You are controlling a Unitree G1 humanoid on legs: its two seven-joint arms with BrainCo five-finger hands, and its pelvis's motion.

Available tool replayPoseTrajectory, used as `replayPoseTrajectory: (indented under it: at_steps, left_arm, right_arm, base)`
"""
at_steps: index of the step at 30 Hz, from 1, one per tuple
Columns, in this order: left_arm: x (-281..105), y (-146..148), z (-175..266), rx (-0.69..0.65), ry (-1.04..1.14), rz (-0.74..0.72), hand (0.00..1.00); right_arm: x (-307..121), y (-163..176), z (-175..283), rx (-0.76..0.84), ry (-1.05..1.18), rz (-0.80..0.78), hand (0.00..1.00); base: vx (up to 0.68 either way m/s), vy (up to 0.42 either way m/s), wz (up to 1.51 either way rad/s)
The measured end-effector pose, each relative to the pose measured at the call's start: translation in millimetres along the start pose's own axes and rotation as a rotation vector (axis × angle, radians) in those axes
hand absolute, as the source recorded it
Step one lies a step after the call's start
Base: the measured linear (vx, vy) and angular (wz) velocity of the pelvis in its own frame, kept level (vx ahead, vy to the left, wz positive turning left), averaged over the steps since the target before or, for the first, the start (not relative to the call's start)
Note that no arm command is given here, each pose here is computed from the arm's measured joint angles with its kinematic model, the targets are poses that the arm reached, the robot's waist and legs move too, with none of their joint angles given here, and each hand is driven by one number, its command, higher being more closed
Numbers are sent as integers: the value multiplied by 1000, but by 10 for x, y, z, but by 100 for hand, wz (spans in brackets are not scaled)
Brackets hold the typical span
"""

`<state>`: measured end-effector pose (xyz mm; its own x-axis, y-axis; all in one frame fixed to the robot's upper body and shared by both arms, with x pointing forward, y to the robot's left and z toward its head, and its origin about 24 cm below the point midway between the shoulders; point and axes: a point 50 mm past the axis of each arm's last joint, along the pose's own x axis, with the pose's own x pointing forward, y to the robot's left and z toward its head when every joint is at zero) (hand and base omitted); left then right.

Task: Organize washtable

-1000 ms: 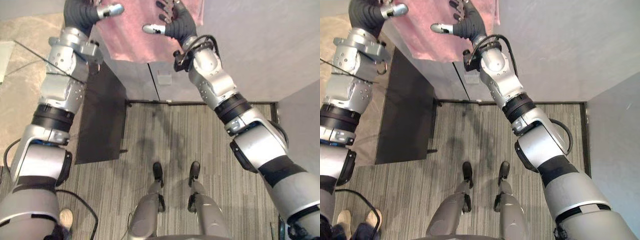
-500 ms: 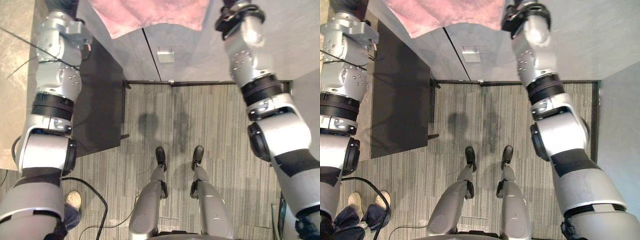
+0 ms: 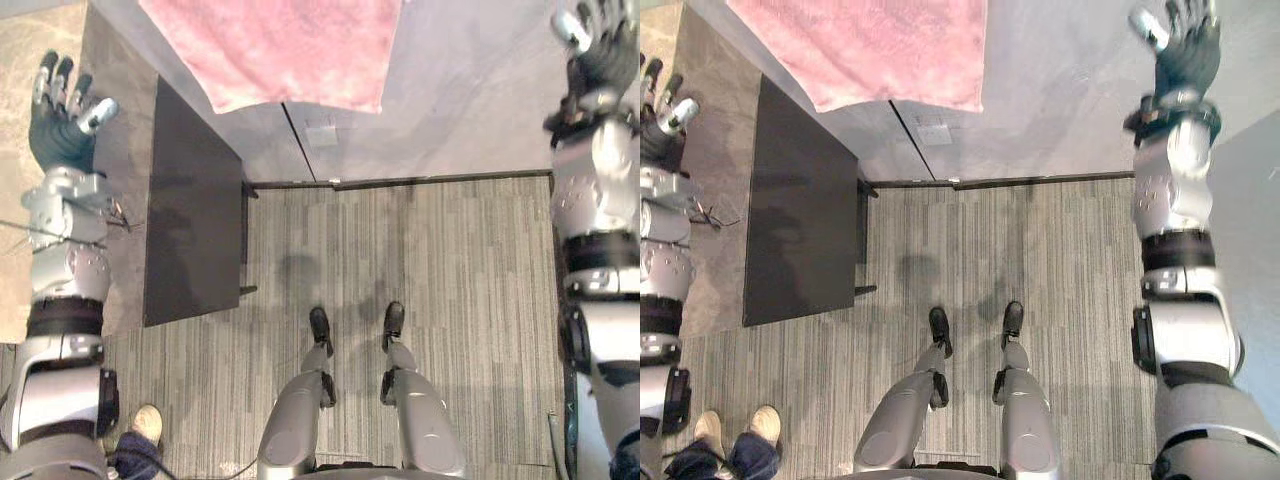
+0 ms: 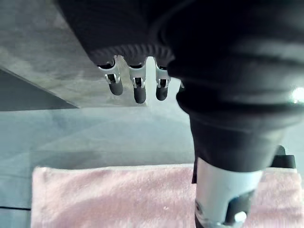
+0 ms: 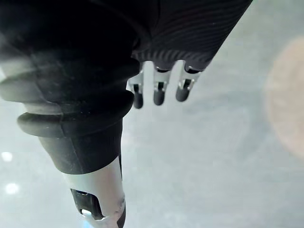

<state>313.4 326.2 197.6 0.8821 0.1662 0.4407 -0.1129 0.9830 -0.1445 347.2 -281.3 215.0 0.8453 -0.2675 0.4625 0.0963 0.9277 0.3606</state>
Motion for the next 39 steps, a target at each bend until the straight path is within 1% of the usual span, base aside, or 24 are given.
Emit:
replayPoseTrajectory:
  at_steps: [1,3,5,7,10,12,13,15,16,18,20,22,23,25,28,30,33,37,39]
  left_arm:
    - [-49,-21,-80,-11,21,-5,0]
    - [-144,-57,-217,-22,57,-6,0]
    - [-341,-155,-482,-24,144,-21,0]
    - [-499,-267,-630,-30,185,-47,0]
    - [-739,-362,-852,-28,270,-64,0]
    - [-1014,-467,-1092,-83,362,-36,0]
    - [-1101,-493,-1153,-94,388,-25,0]
    - [-1419,-598,-1365,-142,495,4,0]
    - [-1500,-622,-1410,-156,520,12,0]
    - [-1816,-701,-1559,-190,614,52,0]
    - [-2031,-744,-1643,-215,678,83,0]
    - [-2372,-807,-1800,-250,801,134,0]
    - [-2465,-819,-1840,-260,836,149,0]
    - [-2790,-846,-1957,-286,951,209,0]
    - [-3185,-849,-2090,-283,1114,271,0]
    - [-3368,-839,-2138,-271,1191,316,0]
    - [-3522,-818,-2166,-249,1254,364,0]
    - [-3545,-765,-2165,-218,1264,409,0]
    - [-3508,-773,-2163,-218,1246,412,0]
  right_arm:
    - [-157,-126,-120,17,29,-32,0]
    - [-345,-249,-280,51,71,-77,0]
    - [-676,-442,-542,88,153,-167,0]
    - [-988,-594,-661,126,184,-251,0]
    - [-1348,-773,-772,155,215,-365,0]
    - [-1706,-928,-849,182,243,-484,0]
    - [-1813,-962,-868,184,255,-514,0]
    - [-2224,-1089,-940,186,307,-637,0]
    - [-2321,-1121,-949,186,316,-670,0]
    - [-2710,-1216,-989,195,360,-797,0]
    - [-2963,-1273,-1035,182,413,-884,0]
    - [-3322,-1310,-1127,166,506,-998,0]
    - [-3400,-1305,-1147,166,529,-1018,0]
    - [-3674,-1264,-1217,160,616,-1082,0]
    - [-3913,-1174,-1365,142,759,-1100,0]
    - [-4008,-1125,-1433,129,835,-1090,0]
    - [-4054,-1050,-1511,139,902,-1046,0]
    - [-3992,-921,-1604,166,939,-959,0]
    - [-3879,-806,-1691,208,946,-897,0]
  base:
    - [-50,-36,2]
    - [-23,-17,1]
    - [-3,-32,-9]
    - [27,-18,-8]
    - [60,-10,-10]
    - [96,4,-10]
    - [64,5,-18]
    - [77,1,-22]
    - [78,4,-13]
    - [70,13,-14]
    - [62,10,-15]
    - [55,17,-10]
    - [34,14,-5]
    - [51,14,-2]
    - [32,13,0]
    - [0,0,0]
    - [-2,32,-13]
    - [-22,22,-43]
    - [-75,-37,-44]
